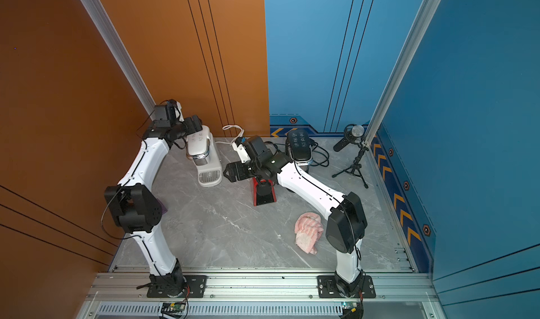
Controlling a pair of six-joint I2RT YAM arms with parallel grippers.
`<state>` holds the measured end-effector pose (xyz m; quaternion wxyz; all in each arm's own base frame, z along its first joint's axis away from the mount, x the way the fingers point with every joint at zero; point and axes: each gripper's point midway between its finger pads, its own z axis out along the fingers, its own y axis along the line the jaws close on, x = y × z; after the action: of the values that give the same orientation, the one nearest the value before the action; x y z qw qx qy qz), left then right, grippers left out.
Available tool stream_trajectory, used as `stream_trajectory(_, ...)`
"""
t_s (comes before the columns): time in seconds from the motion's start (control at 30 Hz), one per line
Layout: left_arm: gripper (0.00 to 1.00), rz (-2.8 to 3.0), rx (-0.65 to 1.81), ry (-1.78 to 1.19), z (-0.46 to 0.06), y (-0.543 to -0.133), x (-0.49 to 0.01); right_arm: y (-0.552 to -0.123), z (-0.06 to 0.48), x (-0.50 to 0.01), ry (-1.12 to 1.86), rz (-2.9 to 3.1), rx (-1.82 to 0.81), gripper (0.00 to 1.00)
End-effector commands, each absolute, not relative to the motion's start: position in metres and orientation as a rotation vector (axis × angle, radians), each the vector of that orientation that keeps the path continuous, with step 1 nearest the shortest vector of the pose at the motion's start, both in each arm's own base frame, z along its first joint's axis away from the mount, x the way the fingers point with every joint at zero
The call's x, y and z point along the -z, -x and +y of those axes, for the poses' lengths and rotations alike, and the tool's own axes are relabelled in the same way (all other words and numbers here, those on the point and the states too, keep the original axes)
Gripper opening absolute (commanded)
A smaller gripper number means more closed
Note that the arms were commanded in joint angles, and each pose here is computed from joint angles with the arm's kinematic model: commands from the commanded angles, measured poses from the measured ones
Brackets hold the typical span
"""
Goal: Wipe the surface of a coffee machine
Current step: Move the coffee machine to the center of the board.
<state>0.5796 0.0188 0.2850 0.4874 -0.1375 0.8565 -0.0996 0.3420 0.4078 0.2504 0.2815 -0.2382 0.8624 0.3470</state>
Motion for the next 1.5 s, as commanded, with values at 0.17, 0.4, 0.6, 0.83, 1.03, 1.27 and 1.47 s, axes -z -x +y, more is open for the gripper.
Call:
stream_trajectory(0.17, 0.92, 2.069, 0.292, 0.144, 0.001, -0.609, -0.287, -0.332, 0.404, -0.235, 0.625, 2.308, -1.058, 0.87)
stream_trajectory(0.4, 0.90, 2.074, 0.460, 0.032, -0.012, -0.622, -0.273, -0.333, 0.402, -0.221, 0.643, 2.336, -1.099, 0.87)
stream_trajectory(0.6, 0.81, 2.117, 0.502, 0.034, -0.012, -0.618, -0.252, -0.334, 0.400, -0.213, 0.634, 2.354, -1.117, 0.86)
stream_trajectory(0.83, 0.77, 2.167, 0.438, 0.025, -0.004, -0.605, -0.234, -0.335, 0.401, -0.210, 0.635, 2.355, -1.133, 0.86)
stream_trajectory(1.03, 0.79, 2.188, 0.373, -0.010, 0.007, -0.598, -0.228, -0.333, 0.400, -0.208, 0.644, 2.355, -1.139, 0.87)
stream_trajectory(1.27, 0.81, 2.177, 0.346, -0.023, 0.011, -0.601, -0.232, -0.329, 0.403, -0.205, 0.654, 2.360, -1.149, 0.88)
stream_trajectory(1.47, 0.81, 2.185, 0.448, -0.104, -0.005, -0.600, -0.229, -0.330, 0.403, -0.203, 0.649, 2.365, -1.150, 0.88)
